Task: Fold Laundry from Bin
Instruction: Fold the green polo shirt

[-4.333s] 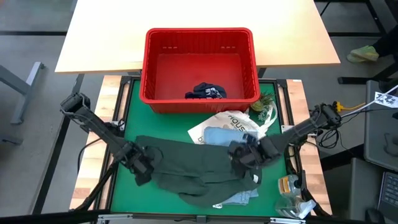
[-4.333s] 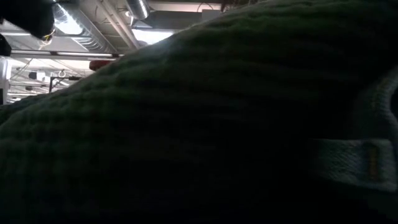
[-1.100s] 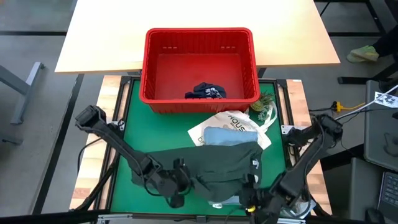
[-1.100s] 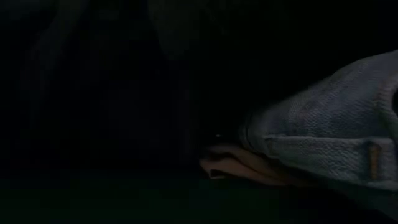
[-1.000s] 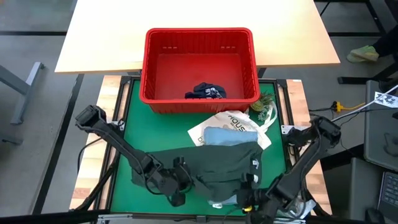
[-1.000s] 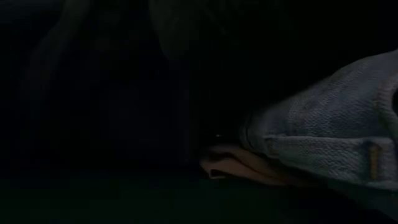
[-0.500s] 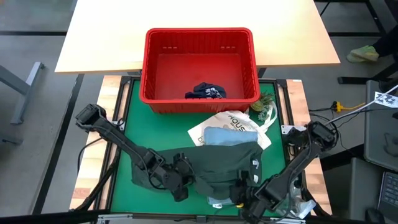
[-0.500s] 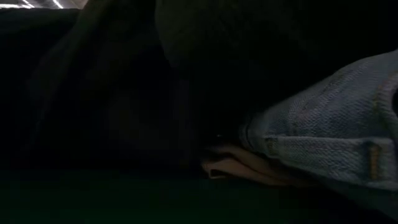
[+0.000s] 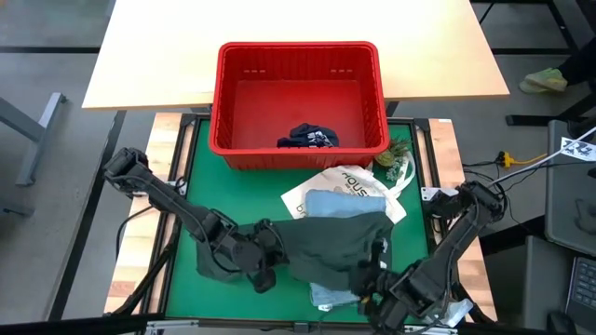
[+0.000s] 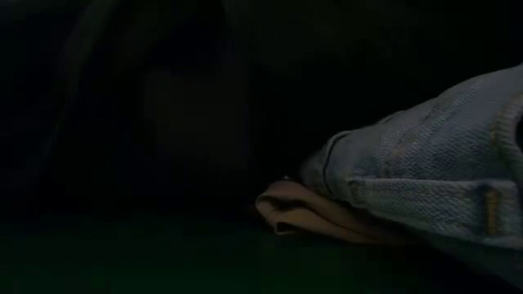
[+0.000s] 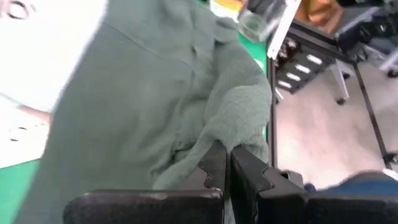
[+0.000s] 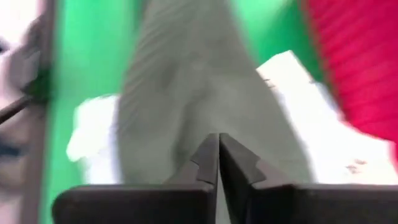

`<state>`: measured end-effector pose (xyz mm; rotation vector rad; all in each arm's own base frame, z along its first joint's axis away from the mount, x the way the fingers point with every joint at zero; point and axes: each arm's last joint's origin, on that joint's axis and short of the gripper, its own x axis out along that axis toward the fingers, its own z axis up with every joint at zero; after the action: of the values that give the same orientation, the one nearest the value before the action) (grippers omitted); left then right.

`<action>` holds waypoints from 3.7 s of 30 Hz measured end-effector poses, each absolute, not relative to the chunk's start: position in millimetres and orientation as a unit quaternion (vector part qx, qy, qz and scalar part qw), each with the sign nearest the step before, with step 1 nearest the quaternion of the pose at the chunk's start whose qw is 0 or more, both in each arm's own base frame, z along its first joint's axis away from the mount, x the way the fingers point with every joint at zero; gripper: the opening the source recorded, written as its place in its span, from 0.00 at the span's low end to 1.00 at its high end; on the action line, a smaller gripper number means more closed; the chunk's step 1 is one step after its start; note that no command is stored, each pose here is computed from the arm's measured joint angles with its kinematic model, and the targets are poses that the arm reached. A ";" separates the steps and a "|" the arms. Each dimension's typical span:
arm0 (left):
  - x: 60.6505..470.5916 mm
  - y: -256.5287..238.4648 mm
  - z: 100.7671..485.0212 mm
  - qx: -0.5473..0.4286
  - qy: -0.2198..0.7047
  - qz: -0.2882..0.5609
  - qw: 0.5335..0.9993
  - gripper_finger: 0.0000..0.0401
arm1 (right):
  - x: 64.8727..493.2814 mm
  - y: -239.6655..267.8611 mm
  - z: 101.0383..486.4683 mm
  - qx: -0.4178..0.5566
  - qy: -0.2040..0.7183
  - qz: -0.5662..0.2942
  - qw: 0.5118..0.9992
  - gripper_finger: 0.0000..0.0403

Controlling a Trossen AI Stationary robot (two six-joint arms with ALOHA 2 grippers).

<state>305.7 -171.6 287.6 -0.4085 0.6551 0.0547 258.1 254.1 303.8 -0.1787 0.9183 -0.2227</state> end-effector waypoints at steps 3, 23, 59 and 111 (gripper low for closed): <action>302.4 -160.4 293.3 -0.189 0.314 0.059 0.929 0.00 | 262.3 240.0 310.5 -0.097 0.435 -0.155 0.882 0.01; 317.9 -81.7 281.9 -0.146 0.363 0.201 0.898 0.00 | 281.8 244.9 307.5 0.039 0.542 0.016 0.839 0.07; 317.5 -84.5 281.6 -0.124 0.369 0.188 0.902 0.00 | 304.2 259.8 225.2 -0.163 0.623 0.019 0.765 0.55; 317.5 -86.3 280.9 -0.139 0.383 0.161 0.899 0.00 | 332.0 206.2 205.7 -0.048 0.690 -0.048 0.720 0.28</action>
<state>317.5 -86.3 280.9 -0.2879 0.7933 0.3324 332.0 206.2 205.7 -0.1072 1.5259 -0.1066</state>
